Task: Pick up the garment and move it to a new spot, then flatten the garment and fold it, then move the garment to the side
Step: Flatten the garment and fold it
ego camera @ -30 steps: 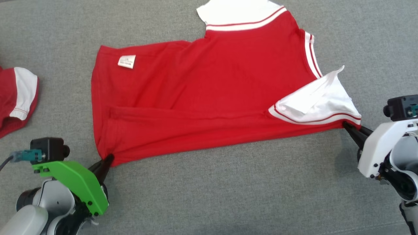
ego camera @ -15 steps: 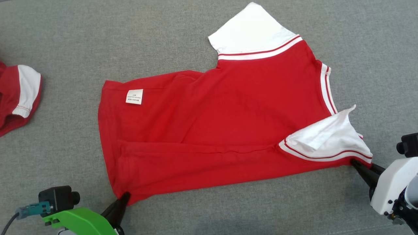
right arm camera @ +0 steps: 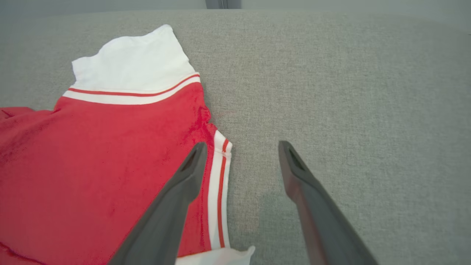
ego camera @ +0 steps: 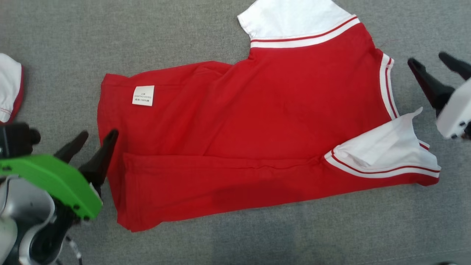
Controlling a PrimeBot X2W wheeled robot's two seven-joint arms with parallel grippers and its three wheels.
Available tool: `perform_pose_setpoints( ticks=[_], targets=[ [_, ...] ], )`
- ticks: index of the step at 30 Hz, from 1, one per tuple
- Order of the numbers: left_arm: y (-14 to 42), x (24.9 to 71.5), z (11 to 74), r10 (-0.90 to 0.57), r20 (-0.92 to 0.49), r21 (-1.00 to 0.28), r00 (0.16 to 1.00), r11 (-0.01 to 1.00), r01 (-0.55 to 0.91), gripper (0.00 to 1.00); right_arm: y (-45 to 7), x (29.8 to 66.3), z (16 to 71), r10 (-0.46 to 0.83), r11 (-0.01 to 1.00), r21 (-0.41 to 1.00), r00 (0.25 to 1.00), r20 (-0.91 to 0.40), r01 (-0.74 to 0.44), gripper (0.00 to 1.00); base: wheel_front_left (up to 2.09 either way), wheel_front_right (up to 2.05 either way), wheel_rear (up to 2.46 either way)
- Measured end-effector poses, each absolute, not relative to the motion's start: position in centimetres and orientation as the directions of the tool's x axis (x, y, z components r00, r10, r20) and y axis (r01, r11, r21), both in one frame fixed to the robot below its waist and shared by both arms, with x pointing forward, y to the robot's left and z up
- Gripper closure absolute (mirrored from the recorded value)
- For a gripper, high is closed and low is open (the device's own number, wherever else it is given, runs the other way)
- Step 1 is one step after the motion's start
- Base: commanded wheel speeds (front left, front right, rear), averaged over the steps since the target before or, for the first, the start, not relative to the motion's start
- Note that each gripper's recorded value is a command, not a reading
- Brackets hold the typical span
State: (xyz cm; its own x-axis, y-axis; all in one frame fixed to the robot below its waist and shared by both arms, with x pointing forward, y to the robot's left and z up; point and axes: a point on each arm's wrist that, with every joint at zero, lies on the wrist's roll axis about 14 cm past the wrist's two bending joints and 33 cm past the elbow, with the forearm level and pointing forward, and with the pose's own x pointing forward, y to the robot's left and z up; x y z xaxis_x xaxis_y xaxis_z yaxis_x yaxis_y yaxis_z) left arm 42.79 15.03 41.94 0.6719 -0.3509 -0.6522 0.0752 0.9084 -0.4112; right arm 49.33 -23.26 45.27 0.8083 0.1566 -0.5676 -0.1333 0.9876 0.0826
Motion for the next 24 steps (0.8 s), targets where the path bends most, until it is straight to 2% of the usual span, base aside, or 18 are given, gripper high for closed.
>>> perform_pose_setpoints(
  ticks=[5, 9, 19, 20, 22, 23, 24],
  targets=[
    [13.2, 47.9, 40.6, -0.375, -0.649, -0.414, 0.661, 0.904, 0.107, 0.00, -20.2, 55.4, 44.9, 0.199, 0.976, 0.040, 0.810, -0.552, -0.212, 0.00, 0.00, 0.00, 0.00],
    [12.5, 50.2, 38.7, -0.375, -0.679, -0.402, 0.632, 0.909, 0.108, 0.00, -18.0, 59.0, 44.0, 0.222, 0.966, 0.014, 0.799, -0.559, -0.259, 0.00, 0.00, 0.00, 0.00],
    [11.4, 50.2, 36.2, -0.404, -0.714, -0.418, 0.571, 0.901, 0.115, 0.00, -12.2, 63.5, 40.3, 0.297, 0.939, 0.047, 0.733, -0.612, -0.340, 0.00, 0.00, 0.00, 0.00],
    [11.4, 50.2, 36.1, -0.404, -0.716, -0.413, 0.569, 0.903, 0.120, 0.09, -11.9, 63.7, 40.0, 0.298, 0.938, 0.047, 0.730, -0.615, -0.343, 0.00, 0.00, 0.00, 0.00],
    [11.4, 50.0, 36.0, -0.405, -0.716, -0.416, 0.569, 0.902, 0.119, 0.54, -11.4, 64.0, 39.3, 0.300, 0.937, 0.050, 0.719, -0.626, -0.347, 0.00, 0.00, 0.00, 0.00],
    [11.5, 50.0, 36.0, -0.404, -0.715, -0.417, 0.571, 0.901, 0.117, 0.91, -11.2, 64.1, 39.0, 0.302, 0.936, 0.053, 0.717, -0.629, -0.348, 0.00, 0.00, 0.00, 0.00],
    [11.5, 49.8, 35.9, -0.409, -0.716, -0.422, 0.566, 0.899, 0.117, 1.00, -11.0, 64.1, 38.6, 0.301, 0.936, 0.054, 0.709, -0.637, -0.349, 0.00, 0.00, 0.00, 0.00]
  ],
)
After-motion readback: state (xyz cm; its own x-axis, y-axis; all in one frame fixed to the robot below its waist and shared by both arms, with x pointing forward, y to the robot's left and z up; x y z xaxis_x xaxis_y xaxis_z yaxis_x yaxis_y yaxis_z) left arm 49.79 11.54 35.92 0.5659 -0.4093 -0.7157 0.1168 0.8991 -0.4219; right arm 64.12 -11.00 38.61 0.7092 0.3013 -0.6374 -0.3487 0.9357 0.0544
